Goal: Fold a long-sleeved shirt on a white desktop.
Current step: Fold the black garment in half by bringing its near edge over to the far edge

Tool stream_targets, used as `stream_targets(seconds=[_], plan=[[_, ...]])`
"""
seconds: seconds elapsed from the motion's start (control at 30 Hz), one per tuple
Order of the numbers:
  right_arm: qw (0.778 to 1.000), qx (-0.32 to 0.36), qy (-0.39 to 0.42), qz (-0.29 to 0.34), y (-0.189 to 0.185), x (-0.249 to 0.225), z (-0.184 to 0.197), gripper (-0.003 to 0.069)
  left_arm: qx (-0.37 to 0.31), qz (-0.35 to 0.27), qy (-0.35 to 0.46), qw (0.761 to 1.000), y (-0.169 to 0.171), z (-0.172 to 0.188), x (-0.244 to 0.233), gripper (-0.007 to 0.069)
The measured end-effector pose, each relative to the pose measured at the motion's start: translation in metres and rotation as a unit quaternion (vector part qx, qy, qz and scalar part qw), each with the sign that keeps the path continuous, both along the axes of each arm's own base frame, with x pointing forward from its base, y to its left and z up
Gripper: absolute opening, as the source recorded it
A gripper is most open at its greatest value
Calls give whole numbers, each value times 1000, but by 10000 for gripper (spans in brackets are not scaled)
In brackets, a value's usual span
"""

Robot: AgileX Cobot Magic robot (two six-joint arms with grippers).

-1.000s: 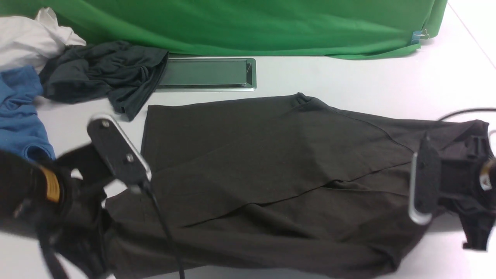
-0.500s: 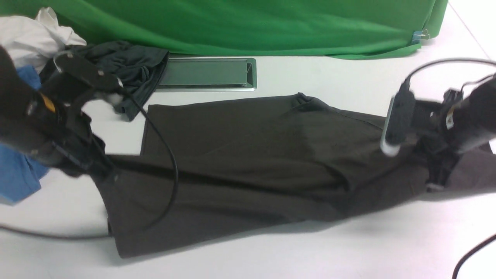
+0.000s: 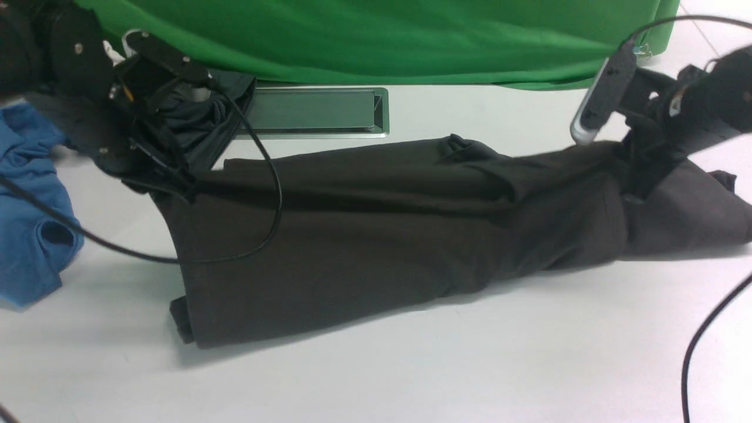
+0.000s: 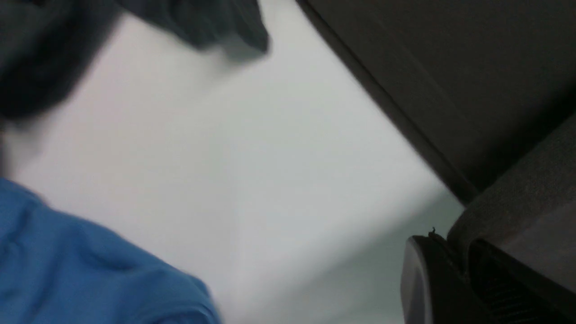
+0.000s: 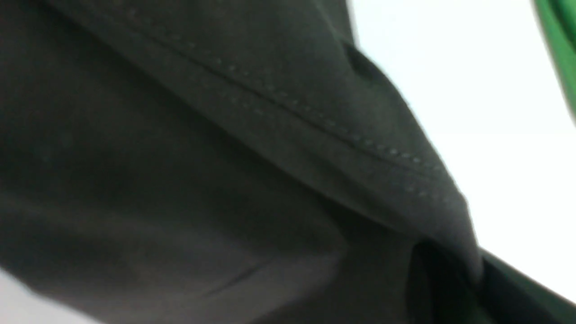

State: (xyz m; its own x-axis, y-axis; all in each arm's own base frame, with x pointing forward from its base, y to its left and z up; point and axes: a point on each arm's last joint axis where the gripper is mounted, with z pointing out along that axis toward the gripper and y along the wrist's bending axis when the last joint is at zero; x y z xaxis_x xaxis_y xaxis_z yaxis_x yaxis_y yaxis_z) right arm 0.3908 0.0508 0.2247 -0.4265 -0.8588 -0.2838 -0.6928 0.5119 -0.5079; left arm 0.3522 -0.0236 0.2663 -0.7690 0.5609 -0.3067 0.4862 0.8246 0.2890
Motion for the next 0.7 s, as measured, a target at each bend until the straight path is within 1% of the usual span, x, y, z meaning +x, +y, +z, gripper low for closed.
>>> stream_targets(seconds=[0.1,0.27,0.37,0.53,0.63,0.67,0.7], plan=[[1000,10,0,-15,-2,19,-8,31,8,-4,-14,1000,0,-1,14,36],[1000,11,6,-22,-3,33,-21,31,12,-8,-19,1000,-1,-11,29,36],[999,19,0,-26,-3,39,-30,31,27,-14,-17,999,0,-26,40,36],[999,31,-25,-25,-1,47,-37,34,37,-4,-34,999,1,-45,53,39],[998,36,-35,-26,-3,50,-40,58,38,-5,-40,998,1,-51,58,39],[998,39,-42,-30,-6,52,-42,106,40,-7,-41,998,1,-55,60,40],[997,42,-44,-36,-8,53,-42,128,41,-9,-42,998,1,-57,61,41]])
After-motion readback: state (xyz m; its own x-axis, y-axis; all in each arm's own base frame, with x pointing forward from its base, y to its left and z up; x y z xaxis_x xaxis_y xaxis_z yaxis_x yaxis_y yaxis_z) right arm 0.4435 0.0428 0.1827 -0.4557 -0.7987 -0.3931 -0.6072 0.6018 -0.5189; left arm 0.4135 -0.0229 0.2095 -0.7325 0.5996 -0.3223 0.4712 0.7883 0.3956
